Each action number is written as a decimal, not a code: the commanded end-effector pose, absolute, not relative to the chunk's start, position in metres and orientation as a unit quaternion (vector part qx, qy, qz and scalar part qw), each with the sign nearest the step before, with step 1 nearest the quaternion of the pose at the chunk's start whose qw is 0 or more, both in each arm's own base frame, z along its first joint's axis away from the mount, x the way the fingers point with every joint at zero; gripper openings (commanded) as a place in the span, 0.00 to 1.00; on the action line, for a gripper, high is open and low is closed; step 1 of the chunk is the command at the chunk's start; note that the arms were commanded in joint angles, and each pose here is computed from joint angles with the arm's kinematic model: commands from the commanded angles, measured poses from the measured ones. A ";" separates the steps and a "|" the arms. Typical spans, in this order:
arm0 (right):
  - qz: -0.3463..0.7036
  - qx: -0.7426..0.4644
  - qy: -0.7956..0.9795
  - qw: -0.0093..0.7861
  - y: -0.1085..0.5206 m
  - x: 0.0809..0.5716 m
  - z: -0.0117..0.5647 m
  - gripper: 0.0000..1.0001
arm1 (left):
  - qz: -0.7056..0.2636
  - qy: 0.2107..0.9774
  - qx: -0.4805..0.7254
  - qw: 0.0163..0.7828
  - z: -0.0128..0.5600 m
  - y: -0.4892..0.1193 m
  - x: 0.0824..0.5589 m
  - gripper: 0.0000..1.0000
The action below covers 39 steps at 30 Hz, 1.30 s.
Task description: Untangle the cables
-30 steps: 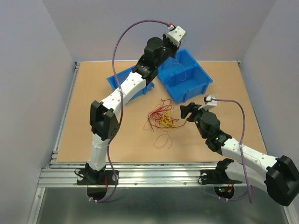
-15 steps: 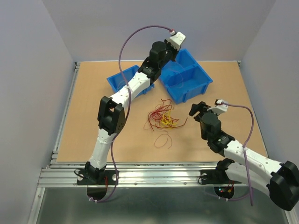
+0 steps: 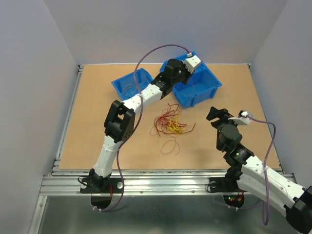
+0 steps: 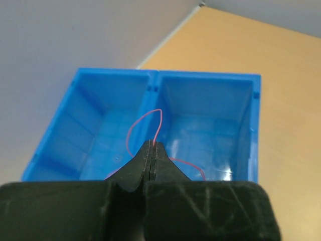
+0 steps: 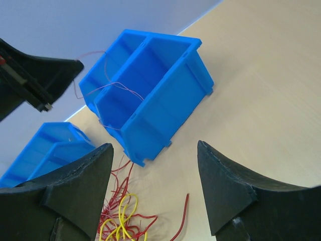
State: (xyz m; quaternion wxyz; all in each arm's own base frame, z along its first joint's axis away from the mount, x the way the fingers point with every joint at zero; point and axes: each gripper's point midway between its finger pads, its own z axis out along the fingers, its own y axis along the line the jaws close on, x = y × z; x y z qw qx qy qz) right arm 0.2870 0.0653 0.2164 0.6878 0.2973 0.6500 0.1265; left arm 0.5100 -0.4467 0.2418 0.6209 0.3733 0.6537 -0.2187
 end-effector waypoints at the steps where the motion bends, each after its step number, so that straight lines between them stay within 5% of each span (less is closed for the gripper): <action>1: 0.117 0.314 0.640 0.691 0.058 0.285 0.213 0.73 | -0.253 0.608 0.417 0.626 0.285 -0.460 0.475 0.00; 17: 0.116 0.306 0.648 0.688 0.062 0.287 0.211 0.73 | -0.244 0.614 0.453 0.598 0.259 -0.472 0.462 0.01; 20: 0.116 0.306 0.648 0.688 0.062 0.287 0.211 0.73 | -0.223 0.628 0.446 0.598 0.250 -0.470 0.474 0.23; 21: 0.116 0.306 0.647 0.688 0.062 0.287 0.211 0.73 | -0.219 0.628 0.451 0.595 0.249 -0.470 0.476 0.50; 27: 0.117 0.305 0.648 0.688 0.063 0.287 0.211 0.73 | -0.199 0.637 0.446 0.597 0.281 -0.461 0.478 0.89; 39: 0.108 0.270 0.672 0.681 0.075 0.295 0.206 0.73 | -0.156 0.643 0.421 0.620 0.342 -0.372 0.456 0.95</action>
